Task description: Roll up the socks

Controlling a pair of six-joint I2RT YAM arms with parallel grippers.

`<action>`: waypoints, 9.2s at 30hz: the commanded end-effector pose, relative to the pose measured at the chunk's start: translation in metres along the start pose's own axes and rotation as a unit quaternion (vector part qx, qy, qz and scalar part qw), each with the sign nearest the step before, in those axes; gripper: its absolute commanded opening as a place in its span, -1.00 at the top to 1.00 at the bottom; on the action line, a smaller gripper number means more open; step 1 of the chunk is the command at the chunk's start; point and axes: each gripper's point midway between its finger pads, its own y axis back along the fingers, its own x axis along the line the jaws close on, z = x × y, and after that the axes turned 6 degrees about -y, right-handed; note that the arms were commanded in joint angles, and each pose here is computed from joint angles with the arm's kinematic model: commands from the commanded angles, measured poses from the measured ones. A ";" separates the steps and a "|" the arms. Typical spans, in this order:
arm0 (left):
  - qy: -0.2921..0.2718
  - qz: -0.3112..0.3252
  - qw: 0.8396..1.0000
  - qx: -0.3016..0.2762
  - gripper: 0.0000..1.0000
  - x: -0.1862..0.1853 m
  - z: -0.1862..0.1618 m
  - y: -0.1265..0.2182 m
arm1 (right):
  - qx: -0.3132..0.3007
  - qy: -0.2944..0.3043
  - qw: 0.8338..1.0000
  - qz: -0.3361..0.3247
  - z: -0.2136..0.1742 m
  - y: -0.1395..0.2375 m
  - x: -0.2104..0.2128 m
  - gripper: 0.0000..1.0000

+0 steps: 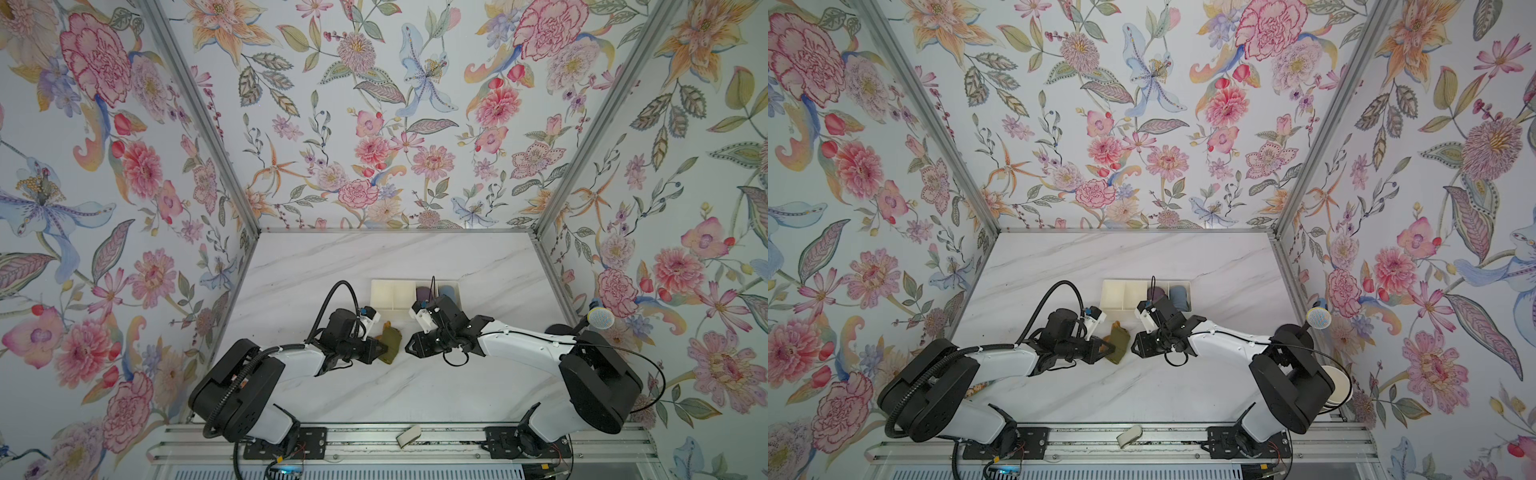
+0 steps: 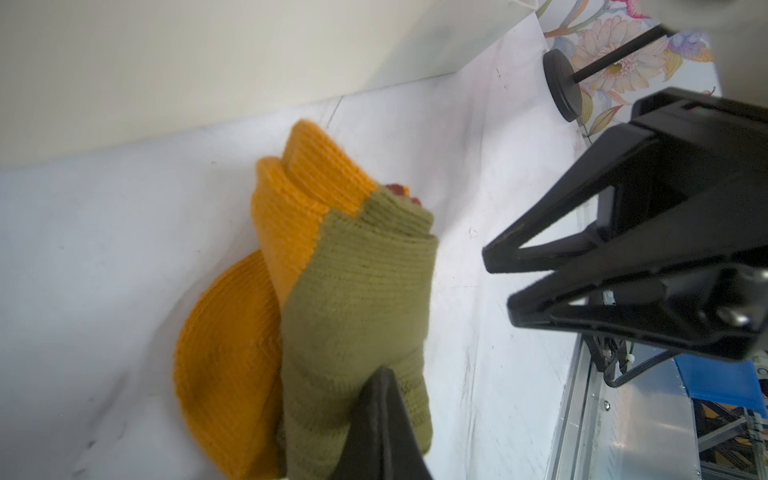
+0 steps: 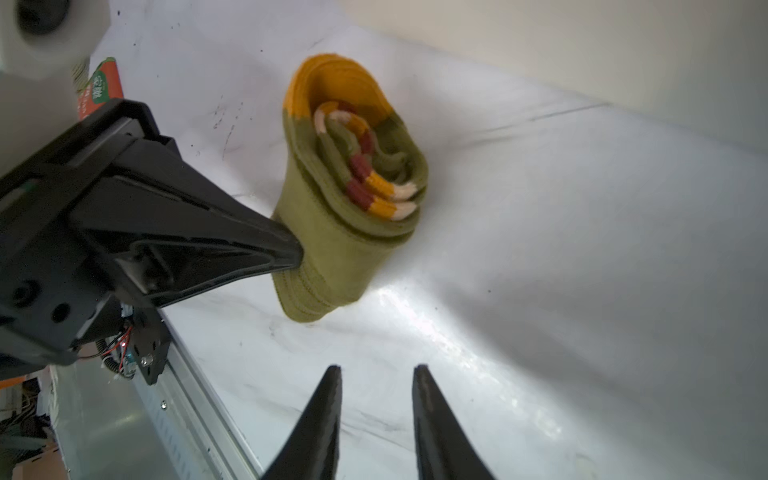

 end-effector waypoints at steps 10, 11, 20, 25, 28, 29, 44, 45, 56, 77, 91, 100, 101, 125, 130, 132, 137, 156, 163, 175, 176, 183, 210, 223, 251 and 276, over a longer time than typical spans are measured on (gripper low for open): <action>0.041 0.012 0.999 0.022 1.00 0.020 -0.026 0.000 | -0.022 -0.006 0.997 -0.074 0.006 -0.031 -0.006 0.38; 0.041 0.012 0.999 0.022 1.00 0.020 -0.026 0.000 | -0.021 -0.004 0.997 -0.073 0.007 -0.033 -0.005 0.38; 0.039 0.021 0.999 0.012 1.00 0.025 -0.020 0.007 | -0.030 0.002 0.997 -0.075 0.014 -0.045 0.003 0.38; 0.036 0.030 0.999 0.008 1.00 0.030 -0.016 0.010 | -0.041 0.004 0.996 -0.073 0.017 -0.045 0.004 0.38; 0.035 0.033 0.999 0.004 1.00 0.032 -0.013 0.012 | -0.051 0.004 0.995 -0.080 0.020 -0.044 0.002 0.39; 0.035 0.033 0.999 0.003 1.00 0.032 -0.013 0.012 | -0.053 0.004 0.995 -0.086 0.020 -0.044 0.001 0.39; 0.030 0.032 0.999 -0.010 1.00 0.031 -0.003 0.015 | -0.063 0.017 0.990 -0.122 0.029 -0.064 0.002 0.39; 0.029 0.031 0.999 -0.012 1.00 0.030 -0.001 0.016 | -0.064 0.017 0.990 -0.121 0.029 -0.064 0.002 0.39; 0.028 0.024 0.999 -0.027 1.00 0.031 0.010 0.018 | -0.079 0.028 0.992 -0.091 0.038 -0.067 0.017 0.40; 0.044 0.014 0.997 -0.060 1.00 0.038 0.019 0.028 | -0.099 0.056 0.993 -0.007 0.052 -0.068 0.050 0.42; 0.065 0.024 0.995 -0.072 1.00 0.051 0.013 0.035 | -0.097 -0.031 0.985 0.137 0.057 -0.057 0.058 0.31; 0.071 0.026 0.994 -0.075 1.00 0.055 0.012 0.035 | -0.082 -0.040 0.985 0.145 0.054 -0.068 0.058 0.31; 0.072 0.027 0.994 -0.074 1.00 0.055 0.011 0.035 | -0.081 -0.042 0.985 0.144 0.054 -0.069 0.057 0.31; 0.081 0.024 0.994 -0.075 1.00 0.059 0.006 0.034 | -0.083 -0.059 0.983 0.155 0.062 -0.089 0.052 0.30; 0.081 0.023 0.994 -0.075 1.00 0.059 0.006 0.034 | -0.092 -0.056 0.980 0.167 0.064 -0.092 0.054 0.55; 0.081 0.023 0.994 -0.075 1.00 0.059 0.007 0.034 | -0.096 -0.053 0.979 0.174 0.065 -0.092 0.056 0.61; 0.080 0.023 0.994 -0.075 1.00 0.059 0.007 0.034 | -0.100 -0.050 0.978 0.175 0.065 -0.092 0.055 0.92; 0.050 0.046 0.993 -0.091 0.97 0.053 0.039 0.048 | -0.076 0.011 0.995 0.066 0.054 -0.069 0.045 1.00; 0.052 0.025 0.994 -0.095 0.99 0.045 0.041 0.045 | -0.043 0.022 0.998 0.041 0.045 -0.064 0.040 1.00; 0.041 -0.006 0.995 -0.095 1.00 0.018 0.045 0.035 | -0.007 0.030 0.999 0.024 0.025 -0.057 0.032 1.00; 0.040 -0.007 0.995 -0.095 1.00 0.016 0.045 0.035 | -0.007 0.032 0.999 0.022 0.025 -0.056 0.032 1.00; 0.045 -0.009 0.996 -0.076 1.00 0.015 0.031 0.028 | -0.002 0.039 0.999 0.016 0.021 -0.049 0.032 1.00; 0.069 -0.005 0.998 -0.014 1.00 0.031 -0.017 -0.002 | -0.036 0.022 0.999 -0.003 0.025 -0.017 0.019 0.32; 0.081 0.005 0.996 -0.022 1.00 0.040 -0.023 0.005 | -0.016 0.005 0.995 -0.101 0.020 -0.037 -0.012 0.40; 0.062 0.018 0.998 -0.023 1.00 0.038 -0.013 0.015 | -0.032 0.028 0.999 0.012 0.033 -0.046 0.039 0.41; 0.064 0.035 0.997 -0.013 1.00 0.044 -0.019 0.018 | -0.032 -0.024 0.986 0.163 0.033 -0.045 0.063 0.22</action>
